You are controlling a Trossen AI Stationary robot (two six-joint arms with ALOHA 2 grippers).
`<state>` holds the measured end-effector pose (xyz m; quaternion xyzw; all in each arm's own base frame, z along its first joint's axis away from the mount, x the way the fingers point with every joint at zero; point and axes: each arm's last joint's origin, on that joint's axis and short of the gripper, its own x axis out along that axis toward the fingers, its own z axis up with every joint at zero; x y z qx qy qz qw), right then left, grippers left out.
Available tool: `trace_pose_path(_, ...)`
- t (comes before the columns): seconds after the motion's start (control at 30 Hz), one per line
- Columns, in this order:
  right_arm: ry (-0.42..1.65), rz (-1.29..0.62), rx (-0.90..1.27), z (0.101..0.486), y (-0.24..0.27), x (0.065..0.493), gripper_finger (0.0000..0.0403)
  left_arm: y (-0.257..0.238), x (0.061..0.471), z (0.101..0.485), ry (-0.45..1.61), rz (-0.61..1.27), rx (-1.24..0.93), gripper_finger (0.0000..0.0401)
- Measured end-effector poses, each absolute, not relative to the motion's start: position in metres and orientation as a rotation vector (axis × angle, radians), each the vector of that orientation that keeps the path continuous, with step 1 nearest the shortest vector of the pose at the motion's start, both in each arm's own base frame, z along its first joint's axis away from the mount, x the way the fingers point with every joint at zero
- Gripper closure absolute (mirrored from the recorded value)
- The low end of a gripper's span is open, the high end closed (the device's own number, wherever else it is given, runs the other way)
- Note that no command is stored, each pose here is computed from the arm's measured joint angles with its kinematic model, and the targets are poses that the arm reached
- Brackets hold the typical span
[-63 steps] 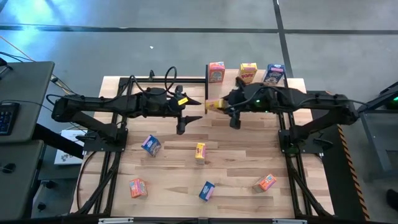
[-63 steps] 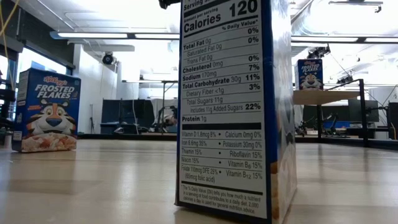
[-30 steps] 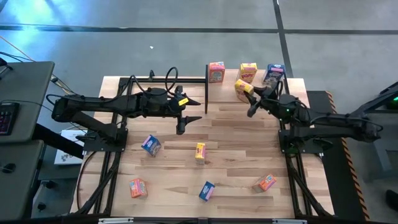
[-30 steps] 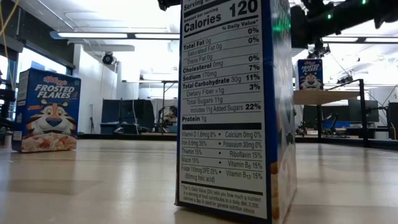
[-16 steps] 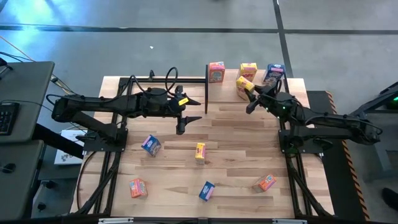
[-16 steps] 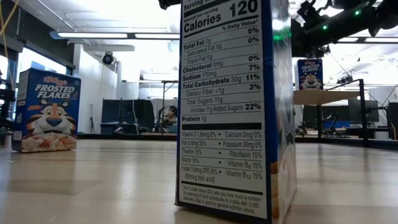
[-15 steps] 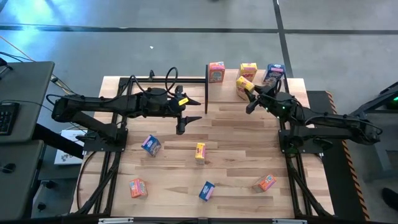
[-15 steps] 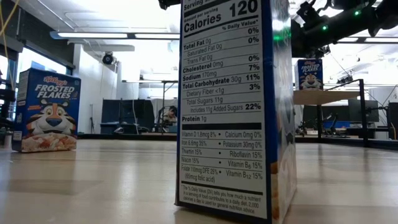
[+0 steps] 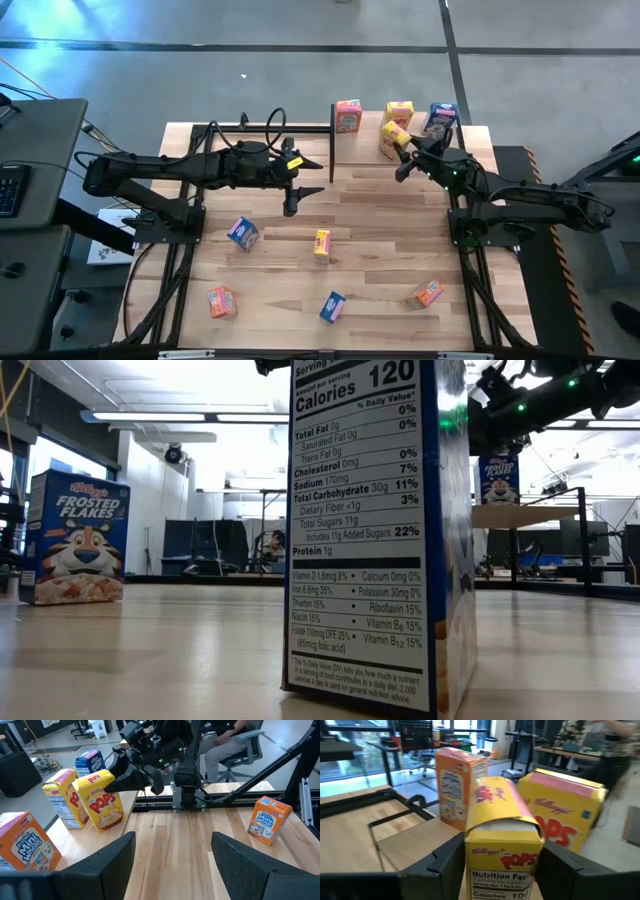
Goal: Stack cereal on shelf
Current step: Put the top yellow cereal box on the shelf aligned with the yellow cereal box
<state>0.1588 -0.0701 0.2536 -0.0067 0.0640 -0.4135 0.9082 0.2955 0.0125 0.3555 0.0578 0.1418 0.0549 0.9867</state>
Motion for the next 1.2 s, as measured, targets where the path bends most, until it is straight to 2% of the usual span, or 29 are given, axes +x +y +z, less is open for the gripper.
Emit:
trace_pose_path(0.13,0.129,-0.866,-0.018,0.255,-0.07,0.158,0.0187,0.012,0.296,0.356,0.285,0.11,0.116,0.0149)
trace_pose_path(0.5,0.201,-0.847,-0.018,0.28,-0.069,0.157,0.0185,0.012,0.296,0.356,0.283,0.11,0.116,0.0149)
trace_pose_path(0.9,0.205,-0.784,0.007,0.33,-0.065,0.15,0.0185,0.012,0.296,0.356,0.283,0.111,0.113,0.0149)
trace_pose_path(1.2,0.204,-0.646,0.1,0.347,-0.058,0.147,0.0185,0.012,0.296,0.356,0.283,0.111,0.113,0.0149)
